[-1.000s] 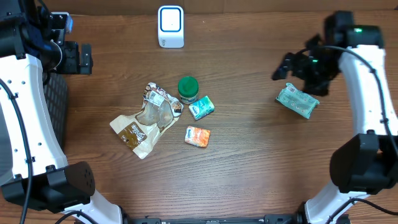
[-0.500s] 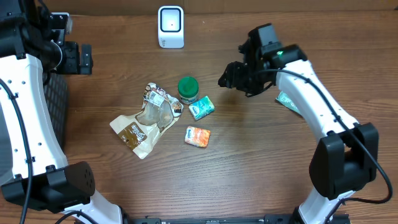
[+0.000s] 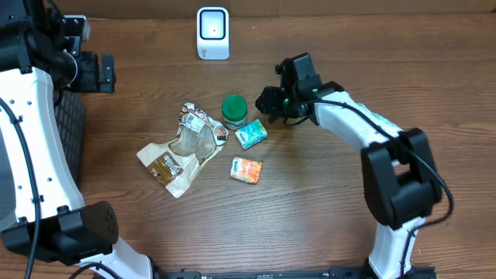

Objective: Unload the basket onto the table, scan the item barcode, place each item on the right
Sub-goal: 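Move the right gripper to the light-blue tissue pack and grasp it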

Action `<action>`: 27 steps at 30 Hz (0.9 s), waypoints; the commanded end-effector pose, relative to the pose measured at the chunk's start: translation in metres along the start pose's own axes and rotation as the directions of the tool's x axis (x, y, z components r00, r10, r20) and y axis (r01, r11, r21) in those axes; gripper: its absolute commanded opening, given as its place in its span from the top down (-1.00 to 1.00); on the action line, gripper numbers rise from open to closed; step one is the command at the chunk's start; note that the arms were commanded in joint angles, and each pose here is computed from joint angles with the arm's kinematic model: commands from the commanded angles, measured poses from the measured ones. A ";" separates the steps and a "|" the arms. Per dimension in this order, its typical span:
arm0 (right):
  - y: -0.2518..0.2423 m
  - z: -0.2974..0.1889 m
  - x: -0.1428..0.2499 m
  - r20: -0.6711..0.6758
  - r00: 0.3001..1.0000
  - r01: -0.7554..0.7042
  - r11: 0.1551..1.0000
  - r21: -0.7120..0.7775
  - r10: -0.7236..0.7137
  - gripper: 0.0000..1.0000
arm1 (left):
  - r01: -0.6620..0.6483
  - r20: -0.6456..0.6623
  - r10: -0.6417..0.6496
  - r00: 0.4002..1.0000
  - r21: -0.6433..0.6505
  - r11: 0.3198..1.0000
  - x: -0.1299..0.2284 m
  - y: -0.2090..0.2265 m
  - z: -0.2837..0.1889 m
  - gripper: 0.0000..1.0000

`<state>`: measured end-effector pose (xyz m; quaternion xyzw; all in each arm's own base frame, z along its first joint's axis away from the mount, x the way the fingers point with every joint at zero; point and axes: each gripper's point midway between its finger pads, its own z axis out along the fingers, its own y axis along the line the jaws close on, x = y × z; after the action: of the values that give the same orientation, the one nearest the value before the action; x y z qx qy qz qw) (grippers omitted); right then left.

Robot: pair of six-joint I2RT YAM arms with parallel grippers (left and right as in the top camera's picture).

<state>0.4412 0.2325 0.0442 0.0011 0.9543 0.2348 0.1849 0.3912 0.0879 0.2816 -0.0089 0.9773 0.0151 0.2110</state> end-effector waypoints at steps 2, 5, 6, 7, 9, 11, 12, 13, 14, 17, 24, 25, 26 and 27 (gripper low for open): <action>-0.005 0.021 0.015 -0.037 0.999 0.002 1.000 0.019 -0.001 -0.01 | -0.019 0.001 0.019 1.000 0.006 1.000 -0.001 0.000 0.001 -0.99; -0.002 0.023 0.020 -0.049 0.999 0.022 1.000 0.018 -0.021 -0.01 | -0.019 0.001 0.019 1.000 0.006 1.000 -0.001 0.000 0.001 -0.99; -0.001 0.024 0.021 -0.055 0.998 0.026 0.999 0.020 -0.025 -0.01 | -0.019 0.001 0.019 1.000 0.006 1.000 -0.001 0.000 0.001 -0.99; -0.002 0.024 0.024 -0.064 0.998 0.029 0.999 0.023 -0.028 -0.01 | -0.019 0.001 0.019 1.000 0.006 1.000 -0.001 0.000 0.001 -0.99; -0.005 0.023 0.031 -0.091 0.995 0.050 0.998 0.037 -0.047 -0.01 | -0.019 0.001 0.019 1.000 0.006 1.000 -0.001 0.000 0.001 -0.99; -0.010 0.022 0.040 -0.131 0.988 0.084 0.995 0.055 -0.076 0.01 | -0.019 0.001 0.019 1.000 0.006 1.000 -0.001 0.000 0.001 -0.99; -0.014 0.021 0.044 -0.148 0.986 0.094 0.993 0.068 -0.083 0.02 | -0.019 0.001 0.019 1.000 0.006 1.000 -0.001 0.000 0.001 -0.99; -0.019 0.020 0.049 -0.169 0.982 0.103 0.990 0.092 -0.086 0.02 | -0.019 0.001 0.019 1.000 0.006 1.000 -0.001 0.000 0.001 -0.99; -0.026 0.018 0.054 -0.189 0.979 0.106 0.987 0.121 -0.082 0.03 | -0.019 0.001 0.019 1.000 0.006 1.000 -0.001 0.000 0.001 -0.99; -0.039 0.011 0.060 -0.227 0.972 0.097 0.978 0.184 -0.054 0.05 | -0.019 0.001 0.019 1.000 0.006 1.000 -0.001 0.000 0.001 -0.99; -0.041 -0.025 0.047 -0.288 0.958 0.050 0.972 0.231 0.019 0.08 | -0.018 0.001 0.018 1.000 0.006 1.000 -0.001 0.001 0.001 -0.99; -0.033 -0.031 0.043 -0.297 0.955 0.049 0.977 0.209 0.016 0.09 | -0.018 0.001 0.018 1.000 0.006 1.000 -0.001 0.001 0.001 -0.99; -0.026 -0.034 0.041 -0.305 0.952 0.054 0.982 0.179 0.003 0.08 | -0.019 0.001 0.019 1.000 0.006 1.000 -0.001 0.000 0.001 -0.99; -0.018 -0.035 0.040 -0.314 0.949 0.062 0.988 0.139 -0.015 0.09 | -0.019 0.001 0.019 1.000 0.006 1.000 -0.001 0.000 0.001 -0.99</action>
<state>0.3749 0.1869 0.0220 -0.0158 0.9933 0.1143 0.0090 0.3912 0.0879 0.2816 -0.0089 0.9773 0.0151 0.2110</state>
